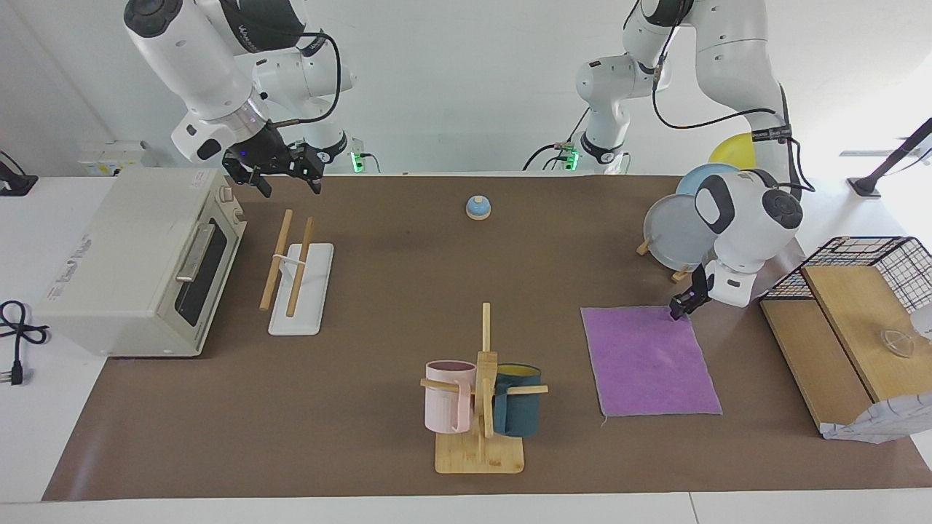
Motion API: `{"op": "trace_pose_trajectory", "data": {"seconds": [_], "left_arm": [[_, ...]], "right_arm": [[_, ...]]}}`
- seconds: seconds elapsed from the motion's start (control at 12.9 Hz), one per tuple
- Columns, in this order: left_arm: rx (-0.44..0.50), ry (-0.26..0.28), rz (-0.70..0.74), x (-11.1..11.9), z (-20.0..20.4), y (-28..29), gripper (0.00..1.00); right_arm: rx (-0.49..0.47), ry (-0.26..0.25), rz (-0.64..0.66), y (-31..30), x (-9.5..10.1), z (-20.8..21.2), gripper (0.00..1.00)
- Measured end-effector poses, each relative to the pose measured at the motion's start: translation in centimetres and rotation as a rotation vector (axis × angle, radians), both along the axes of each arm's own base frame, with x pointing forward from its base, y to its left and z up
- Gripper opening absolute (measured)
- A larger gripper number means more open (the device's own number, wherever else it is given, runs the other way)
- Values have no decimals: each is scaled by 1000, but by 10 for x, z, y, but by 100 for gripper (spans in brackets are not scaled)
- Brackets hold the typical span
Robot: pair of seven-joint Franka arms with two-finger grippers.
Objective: Fold towel and hang on rack
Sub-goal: 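Reach the left gripper to the purple towel's nearest edge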
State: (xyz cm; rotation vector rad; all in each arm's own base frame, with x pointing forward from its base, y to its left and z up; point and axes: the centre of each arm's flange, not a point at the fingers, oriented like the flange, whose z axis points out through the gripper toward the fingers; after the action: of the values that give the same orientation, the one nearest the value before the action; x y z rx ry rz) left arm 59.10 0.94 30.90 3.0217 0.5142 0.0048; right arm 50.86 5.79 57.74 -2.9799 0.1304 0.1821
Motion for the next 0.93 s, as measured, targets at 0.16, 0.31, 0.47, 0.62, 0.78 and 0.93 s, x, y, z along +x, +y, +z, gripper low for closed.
{"op": "trace_pose_trajectory", "data": {"seconds": [0.16, 0.31, 0.47, 0.62, 0.78, 0.93], "left_arm": [[0, 0, 1, 0, 0, 0, 22], [-1, 0, 2, 0, 0, 0, 12], [-1, 0, 2, 0, 0, 0, 2], [-1, 1, 2, 0, 0, 0, 2], [-1, 0, 0, 0, 0, 0, 2], [0, -6, -39, 1, 1, -2, 2]], "right_arm": [[41, -10, -65, 4, 3, 0, 100], [89, -25, -131, 8, 7, -2, 100], [145, -31, -203, 15, 10, -7, 100], [197, -1, -269, 28, 9, -9, 100], [245, 30, -343, 36, 9, -7, 100], [262, 46, -394, 39, 9, -6, 100]]}}
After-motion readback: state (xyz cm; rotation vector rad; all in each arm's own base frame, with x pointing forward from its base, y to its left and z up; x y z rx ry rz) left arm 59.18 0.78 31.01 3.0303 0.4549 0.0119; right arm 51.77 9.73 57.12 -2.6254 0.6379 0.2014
